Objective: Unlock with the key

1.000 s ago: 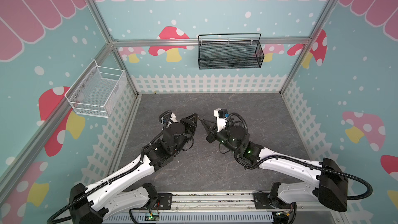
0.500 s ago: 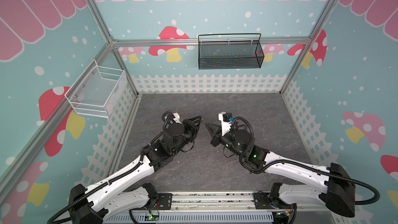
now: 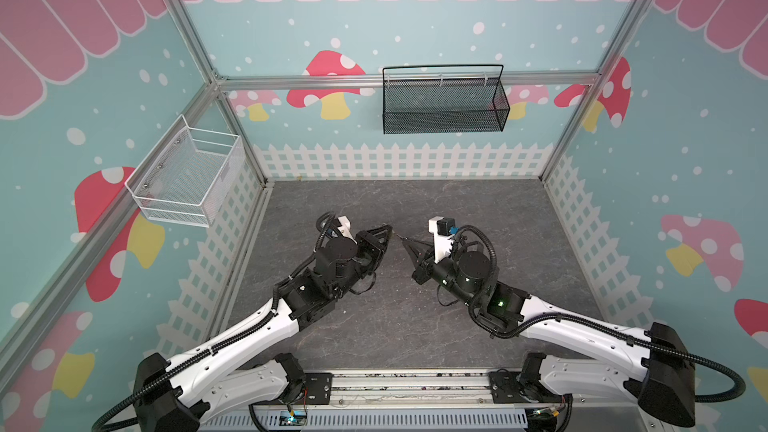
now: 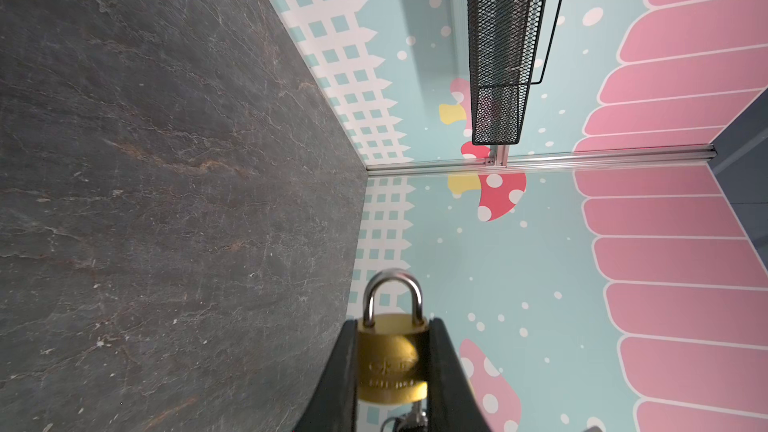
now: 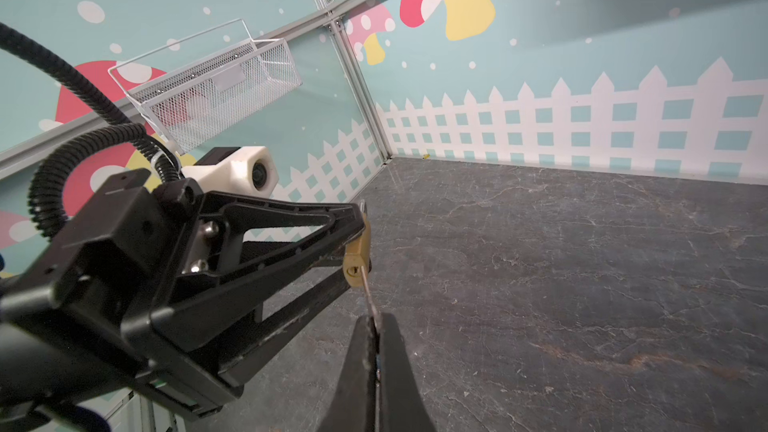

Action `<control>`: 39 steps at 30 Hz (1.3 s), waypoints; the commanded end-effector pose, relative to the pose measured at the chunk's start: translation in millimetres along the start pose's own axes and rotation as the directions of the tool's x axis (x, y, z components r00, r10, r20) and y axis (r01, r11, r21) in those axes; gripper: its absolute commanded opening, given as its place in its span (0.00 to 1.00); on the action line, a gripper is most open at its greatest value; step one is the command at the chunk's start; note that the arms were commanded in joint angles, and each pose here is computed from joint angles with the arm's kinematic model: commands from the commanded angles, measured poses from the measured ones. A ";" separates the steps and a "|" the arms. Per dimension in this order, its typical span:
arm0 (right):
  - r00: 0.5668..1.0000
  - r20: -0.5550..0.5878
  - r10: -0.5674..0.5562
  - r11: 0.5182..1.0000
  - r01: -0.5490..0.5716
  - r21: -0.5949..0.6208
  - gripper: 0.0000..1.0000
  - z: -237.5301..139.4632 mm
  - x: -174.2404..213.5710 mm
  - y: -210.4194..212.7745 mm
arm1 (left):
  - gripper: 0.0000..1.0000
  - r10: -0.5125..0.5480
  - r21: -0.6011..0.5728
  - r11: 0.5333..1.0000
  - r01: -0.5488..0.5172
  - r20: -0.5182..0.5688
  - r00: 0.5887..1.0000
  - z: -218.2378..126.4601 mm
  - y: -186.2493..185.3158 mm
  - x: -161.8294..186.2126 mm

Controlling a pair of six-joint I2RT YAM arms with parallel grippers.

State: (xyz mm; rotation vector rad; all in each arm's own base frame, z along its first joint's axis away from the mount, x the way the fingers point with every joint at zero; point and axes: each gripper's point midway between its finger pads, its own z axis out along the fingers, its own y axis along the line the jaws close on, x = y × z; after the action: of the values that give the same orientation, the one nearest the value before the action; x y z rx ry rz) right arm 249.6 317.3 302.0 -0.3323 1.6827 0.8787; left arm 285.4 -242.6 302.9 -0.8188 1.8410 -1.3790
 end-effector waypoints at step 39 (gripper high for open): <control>1.000 0.030 0.002 1.000 -0.001 -0.029 0.00 -0.4 -13.1 10.9 | 0.00 -0.003 0.021 1.000 0.003 0.008 1.000 -1.3 -2.6 -1.7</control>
State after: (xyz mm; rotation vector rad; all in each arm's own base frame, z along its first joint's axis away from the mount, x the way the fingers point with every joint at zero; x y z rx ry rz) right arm 247.9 317.3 309.3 -0.3266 1.6684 0.8912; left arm 285.4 -243.3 303.8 -0.8186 1.8325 -1.3928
